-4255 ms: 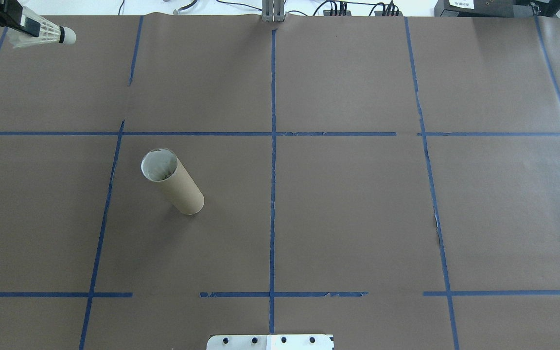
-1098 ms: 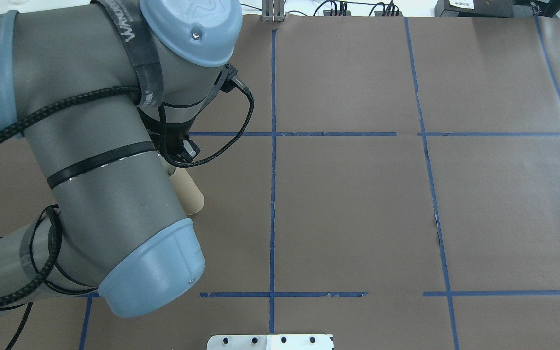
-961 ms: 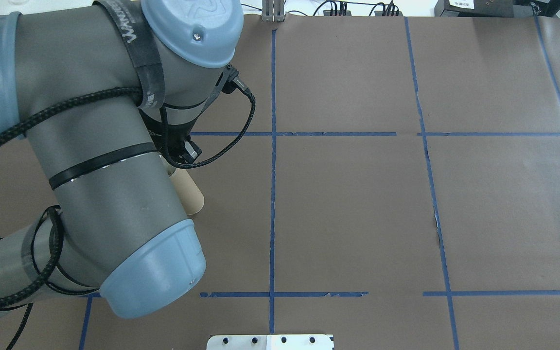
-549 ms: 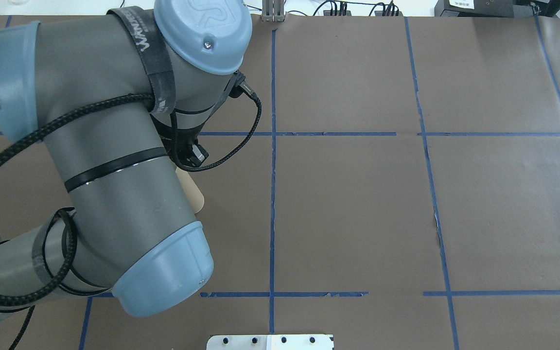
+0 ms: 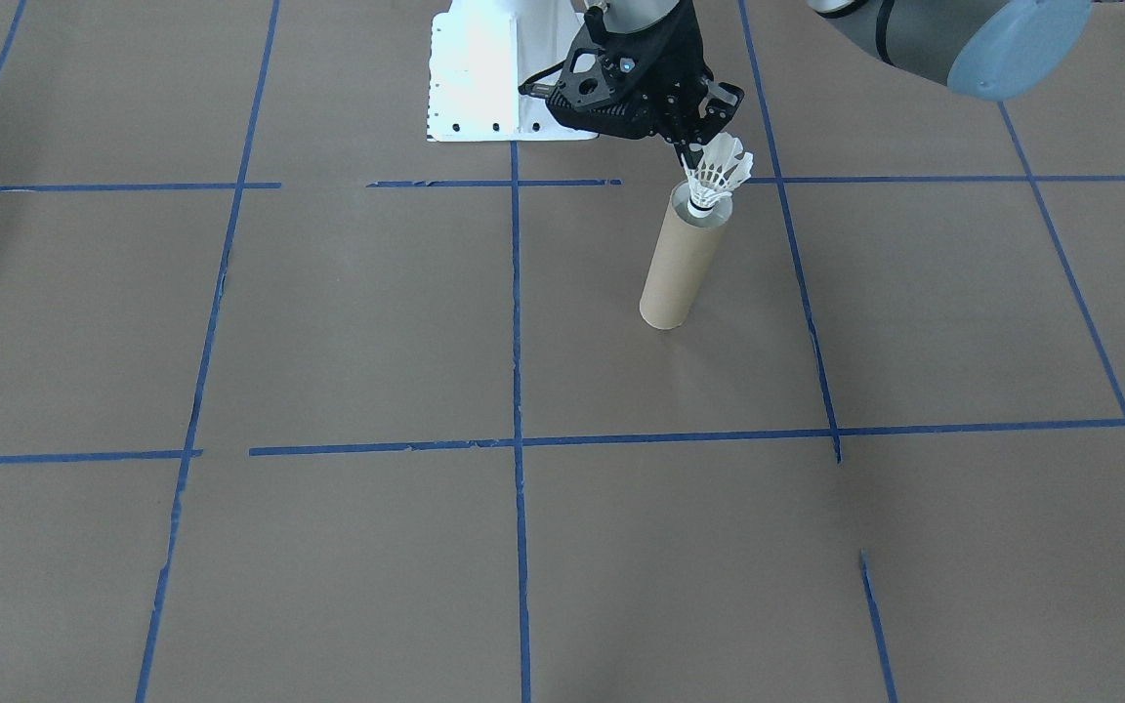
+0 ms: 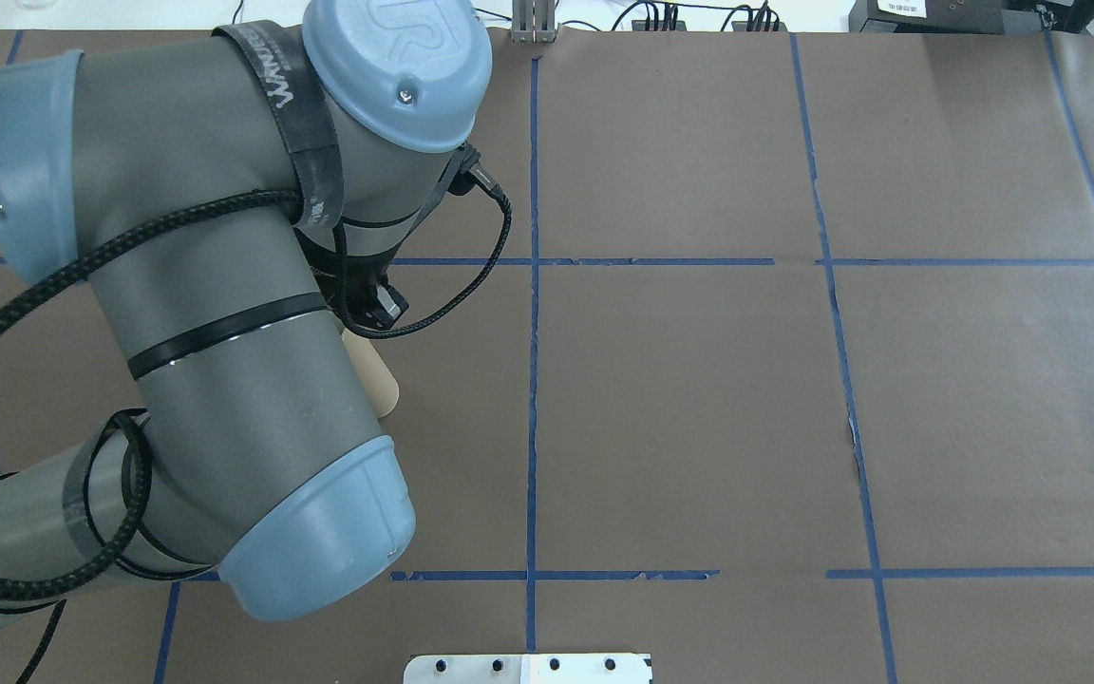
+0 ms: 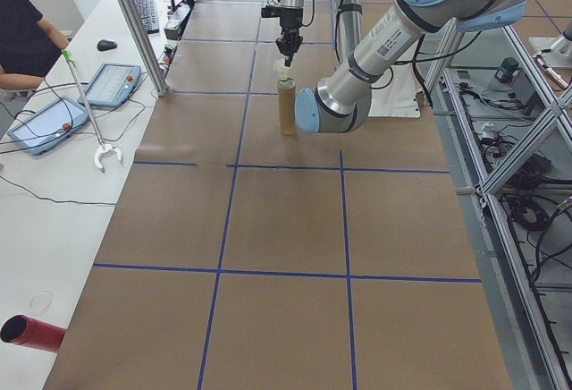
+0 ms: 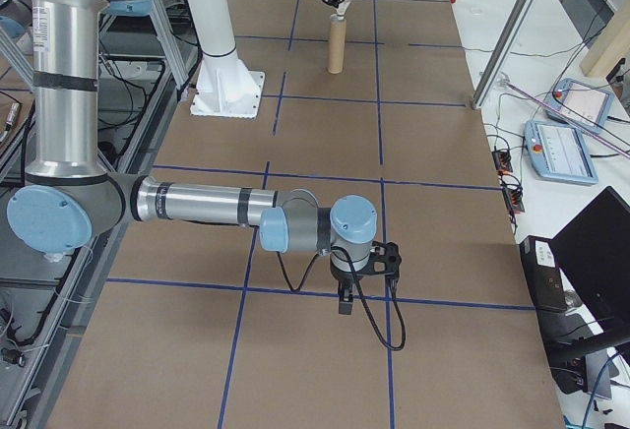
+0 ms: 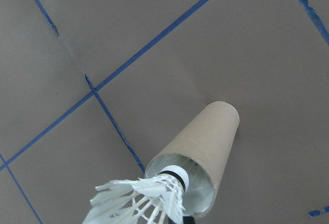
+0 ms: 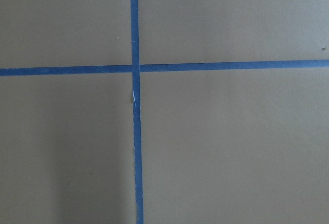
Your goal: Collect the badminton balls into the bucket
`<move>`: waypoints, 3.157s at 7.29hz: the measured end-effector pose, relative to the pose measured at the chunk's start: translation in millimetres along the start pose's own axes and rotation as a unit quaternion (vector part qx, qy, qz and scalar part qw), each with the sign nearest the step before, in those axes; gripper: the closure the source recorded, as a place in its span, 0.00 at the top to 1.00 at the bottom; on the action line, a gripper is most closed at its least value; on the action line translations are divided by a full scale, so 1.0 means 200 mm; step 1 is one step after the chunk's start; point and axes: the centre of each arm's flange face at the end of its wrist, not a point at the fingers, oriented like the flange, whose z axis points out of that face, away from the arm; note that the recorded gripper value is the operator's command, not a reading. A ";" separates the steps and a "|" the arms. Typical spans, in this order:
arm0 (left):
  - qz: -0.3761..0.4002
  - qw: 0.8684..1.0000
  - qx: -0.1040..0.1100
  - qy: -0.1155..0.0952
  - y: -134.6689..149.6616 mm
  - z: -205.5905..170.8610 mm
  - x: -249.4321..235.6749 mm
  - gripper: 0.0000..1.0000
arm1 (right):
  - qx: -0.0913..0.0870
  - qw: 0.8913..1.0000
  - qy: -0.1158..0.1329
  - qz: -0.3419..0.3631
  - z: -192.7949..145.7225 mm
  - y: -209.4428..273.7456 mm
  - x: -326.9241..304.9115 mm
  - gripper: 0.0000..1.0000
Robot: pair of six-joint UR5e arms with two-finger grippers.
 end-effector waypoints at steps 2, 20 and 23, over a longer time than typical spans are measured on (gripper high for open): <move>0.002 1.000 0.000 -0.001 0.00 0.00 0.00 0.00 | 0.000 1.000 0.000 0.000 0.00 0.00 0.00 1.00; -0.042 0.985 0.154 0.067 0.01 0.38 -1.09 1.00 | 0.000 1.000 0.000 0.000 0.00 0.00 0.00 1.00; -0.037 0.989 0.118 0.080 0.24 0.67 -1.61 1.00 | 0.000 1.000 0.000 0.000 0.00 0.00 0.00 1.00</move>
